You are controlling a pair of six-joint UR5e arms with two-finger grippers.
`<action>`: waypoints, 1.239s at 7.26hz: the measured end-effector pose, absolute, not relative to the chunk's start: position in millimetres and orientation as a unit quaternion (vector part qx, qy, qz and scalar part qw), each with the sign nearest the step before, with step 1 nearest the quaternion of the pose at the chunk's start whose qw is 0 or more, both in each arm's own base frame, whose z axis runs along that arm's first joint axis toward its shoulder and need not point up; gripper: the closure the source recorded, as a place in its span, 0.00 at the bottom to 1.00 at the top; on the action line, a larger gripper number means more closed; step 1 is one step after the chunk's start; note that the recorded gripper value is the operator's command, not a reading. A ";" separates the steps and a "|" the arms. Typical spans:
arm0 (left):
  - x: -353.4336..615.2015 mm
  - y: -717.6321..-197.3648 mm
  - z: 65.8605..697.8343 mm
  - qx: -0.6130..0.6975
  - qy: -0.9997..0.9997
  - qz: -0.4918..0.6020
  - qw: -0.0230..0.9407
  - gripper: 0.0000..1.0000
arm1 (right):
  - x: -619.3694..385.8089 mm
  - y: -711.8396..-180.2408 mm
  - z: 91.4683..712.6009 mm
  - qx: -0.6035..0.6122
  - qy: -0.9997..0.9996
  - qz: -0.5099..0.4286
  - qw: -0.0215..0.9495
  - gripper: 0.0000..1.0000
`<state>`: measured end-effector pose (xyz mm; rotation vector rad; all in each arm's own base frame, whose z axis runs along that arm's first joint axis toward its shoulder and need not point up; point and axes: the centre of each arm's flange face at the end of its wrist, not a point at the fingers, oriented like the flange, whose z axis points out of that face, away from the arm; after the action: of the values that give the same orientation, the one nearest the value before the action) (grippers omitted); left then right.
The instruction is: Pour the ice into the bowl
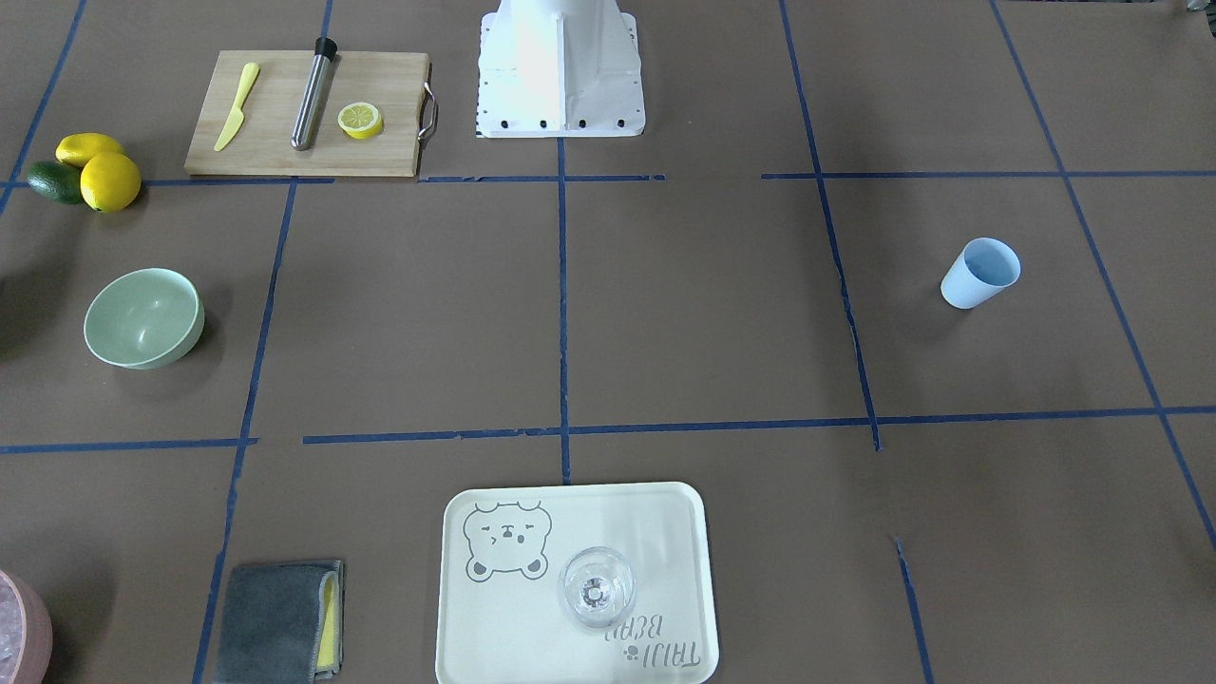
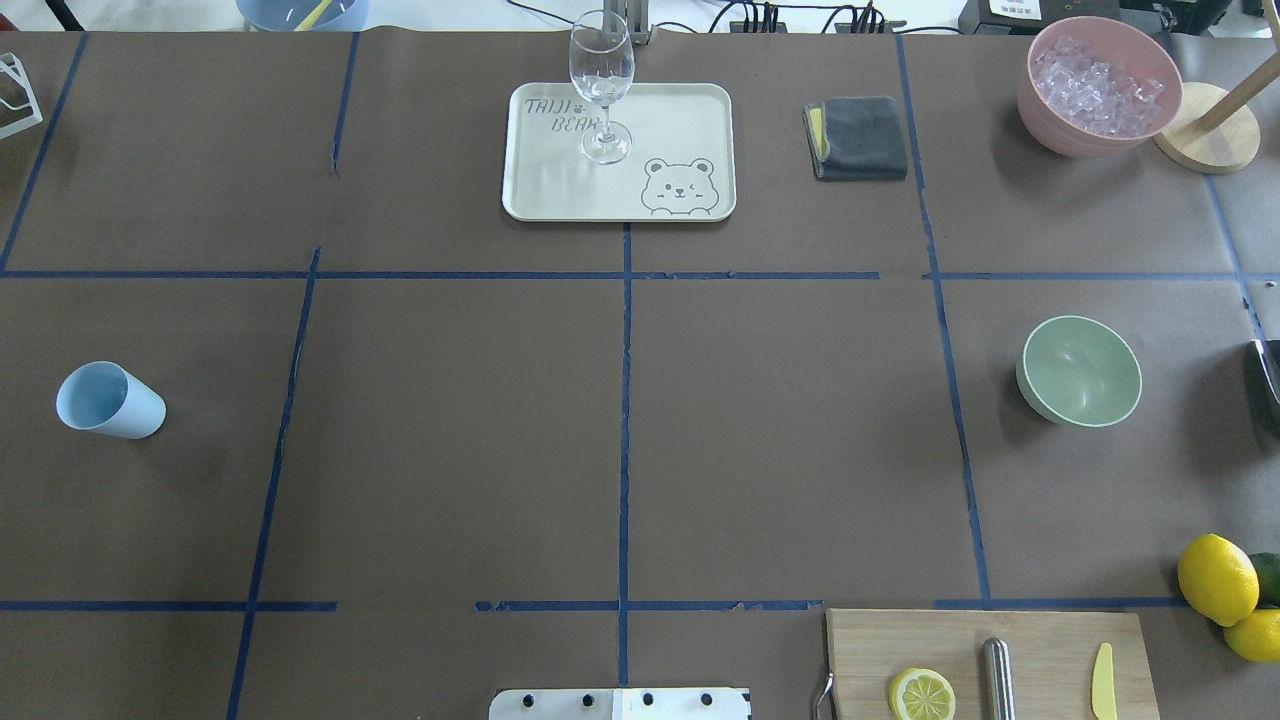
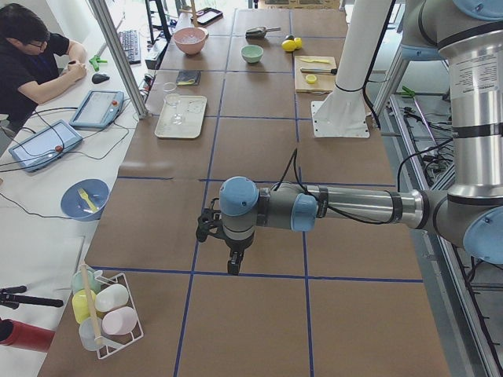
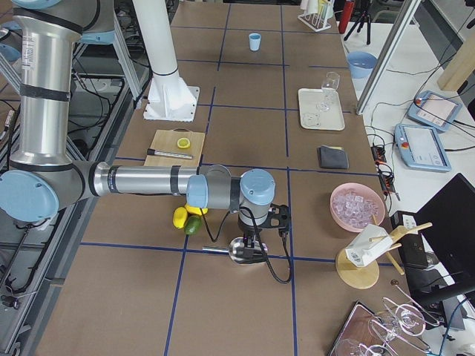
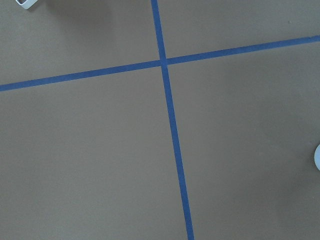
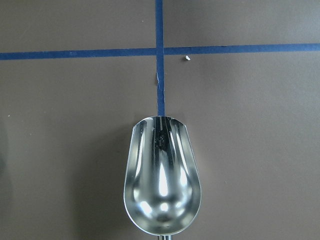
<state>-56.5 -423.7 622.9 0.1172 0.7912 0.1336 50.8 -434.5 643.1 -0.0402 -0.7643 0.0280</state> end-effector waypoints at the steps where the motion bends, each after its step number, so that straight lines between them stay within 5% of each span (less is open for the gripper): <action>1: -56.5 -424.8 621.4 0.059 0.384 0.066 0.919 0.00 | 50.7 -435.4 642.0 -0.019 -0.373 0.014 0.928 0.00; 9: -56.0 -431.5 614.4 0.070 0.382 0.072 0.919 0.00 | 42.9 -472.2 596.5 0.080 -0.380 -0.028 0.921 0.00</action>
<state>-56.0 -431.5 614.4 0.1429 0.7861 0.1488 42.9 -472.2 596.5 0.1634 -0.7815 -0.0570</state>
